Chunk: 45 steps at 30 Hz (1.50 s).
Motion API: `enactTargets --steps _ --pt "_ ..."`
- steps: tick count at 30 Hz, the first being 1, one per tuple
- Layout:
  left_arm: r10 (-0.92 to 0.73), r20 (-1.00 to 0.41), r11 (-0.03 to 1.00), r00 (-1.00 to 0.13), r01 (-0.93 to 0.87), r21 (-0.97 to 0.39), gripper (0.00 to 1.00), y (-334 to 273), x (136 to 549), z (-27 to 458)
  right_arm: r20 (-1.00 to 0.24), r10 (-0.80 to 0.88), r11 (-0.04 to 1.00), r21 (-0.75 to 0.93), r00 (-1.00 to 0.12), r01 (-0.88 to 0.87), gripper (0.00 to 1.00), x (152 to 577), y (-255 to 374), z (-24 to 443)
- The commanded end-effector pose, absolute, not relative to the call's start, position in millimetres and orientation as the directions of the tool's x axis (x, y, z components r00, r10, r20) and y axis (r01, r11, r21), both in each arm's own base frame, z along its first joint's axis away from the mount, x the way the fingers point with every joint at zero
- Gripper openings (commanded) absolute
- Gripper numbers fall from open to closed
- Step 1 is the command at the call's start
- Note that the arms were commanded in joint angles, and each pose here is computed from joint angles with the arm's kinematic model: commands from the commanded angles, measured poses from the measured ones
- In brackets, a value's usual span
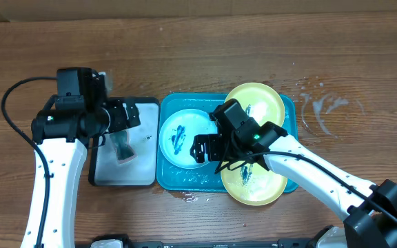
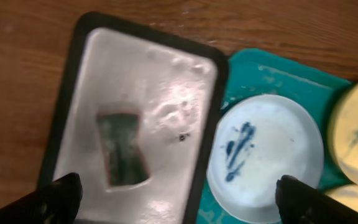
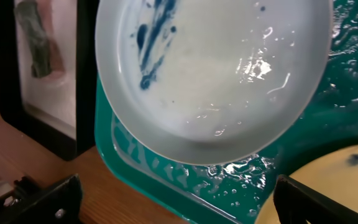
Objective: Clean dirty plates on tray and stack at the side
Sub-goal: 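Grasp the green-and-pink sponge with the left gripper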
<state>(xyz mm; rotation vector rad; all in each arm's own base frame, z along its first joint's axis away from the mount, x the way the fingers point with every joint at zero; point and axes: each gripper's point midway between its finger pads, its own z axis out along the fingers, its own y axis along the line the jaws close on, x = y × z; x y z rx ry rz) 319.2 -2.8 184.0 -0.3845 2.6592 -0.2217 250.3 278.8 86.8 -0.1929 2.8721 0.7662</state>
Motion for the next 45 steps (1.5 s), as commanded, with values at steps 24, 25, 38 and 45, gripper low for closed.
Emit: enactTargets --steps 24,25,38,45 --pt "-0.524 -0.071 0.847 -0.849 -0.528 0.054 0.38 33 318 43 -0.147 -0.026 0.890 0.447 -0.989 -0.090 1.00 247 269 81" --pt "-0.524 -0.068 0.847 -0.849 -0.528 0.055 0.37 33 318 42 -0.147 -0.026 0.890 0.447 -0.989 -0.090 1.00 247 269 81" --pt "-0.482 0.000 0.876 -0.876 -0.482 0.002 0.32 18 304 12 -0.138 -0.028 0.889 0.449 -0.990 -0.088 1.00 245 269 81" --pt "-0.411 -0.004 0.911 -0.912 -0.410 -0.051 0.22 3 306 3 -0.139 -0.028 0.889 0.449 -0.990 -0.088 1.00 246 269 81"
